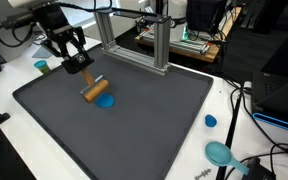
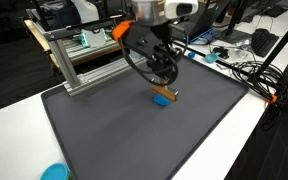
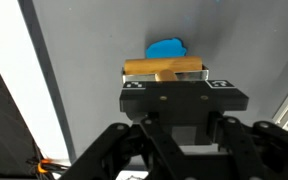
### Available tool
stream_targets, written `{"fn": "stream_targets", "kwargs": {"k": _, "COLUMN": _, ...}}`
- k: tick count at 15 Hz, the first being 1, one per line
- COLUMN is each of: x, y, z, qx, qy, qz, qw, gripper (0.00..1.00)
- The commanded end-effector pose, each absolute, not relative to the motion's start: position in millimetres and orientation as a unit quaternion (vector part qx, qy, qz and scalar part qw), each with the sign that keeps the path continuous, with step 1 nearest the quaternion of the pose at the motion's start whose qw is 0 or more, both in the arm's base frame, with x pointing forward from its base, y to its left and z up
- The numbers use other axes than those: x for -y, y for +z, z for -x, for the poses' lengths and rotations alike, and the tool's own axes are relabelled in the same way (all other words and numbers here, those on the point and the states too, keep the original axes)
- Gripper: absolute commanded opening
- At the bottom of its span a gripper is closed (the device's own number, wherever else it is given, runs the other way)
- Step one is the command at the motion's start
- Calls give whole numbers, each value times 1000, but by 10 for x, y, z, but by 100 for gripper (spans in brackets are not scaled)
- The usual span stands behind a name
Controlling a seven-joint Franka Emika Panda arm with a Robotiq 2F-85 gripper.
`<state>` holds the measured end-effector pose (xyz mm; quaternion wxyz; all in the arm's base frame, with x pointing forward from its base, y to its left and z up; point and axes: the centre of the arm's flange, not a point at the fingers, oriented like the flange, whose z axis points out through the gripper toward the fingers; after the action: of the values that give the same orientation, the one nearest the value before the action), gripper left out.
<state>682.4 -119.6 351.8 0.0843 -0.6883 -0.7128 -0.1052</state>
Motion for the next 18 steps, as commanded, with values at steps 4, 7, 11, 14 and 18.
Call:
{"fn": "stream_targets", "kwargs": {"k": 4, "x": 1190, "y": 4249, "z": -6067, "qx": 687, "qy": -118, "qz": 714, "qw": 55, "gripper": 23}}
{"fn": "stream_targets", "kwargs": {"k": 7, "x": 1035, "y": 4003, "z": -6184, "qx": 661, "qy": -176, "qz": 729, "qw": 36, "gripper": 23}}
{"fn": "stream_targets", "kwargs": {"k": 11, "x": 810, "y": 3421, "z": -6210, "qx": 623, "qy": -196, "qz": 756, "qw": 36, "gripper": 23}}
{"fn": "stream_targets", "kwargs": {"k": 14, "x": 778, "y": 3119, "z": -6094, "qx": 591, "qy": -167, "qz": 789, "qw": 36, "gripper": 23}}
{"fn": "stream_targets", "kwargs": {"k": 18, "x": 766, "y": 2961, "z": -6142, "qx": 594, "qy": -165, "qz": 786, "qw": 39, "gripper": 48}}
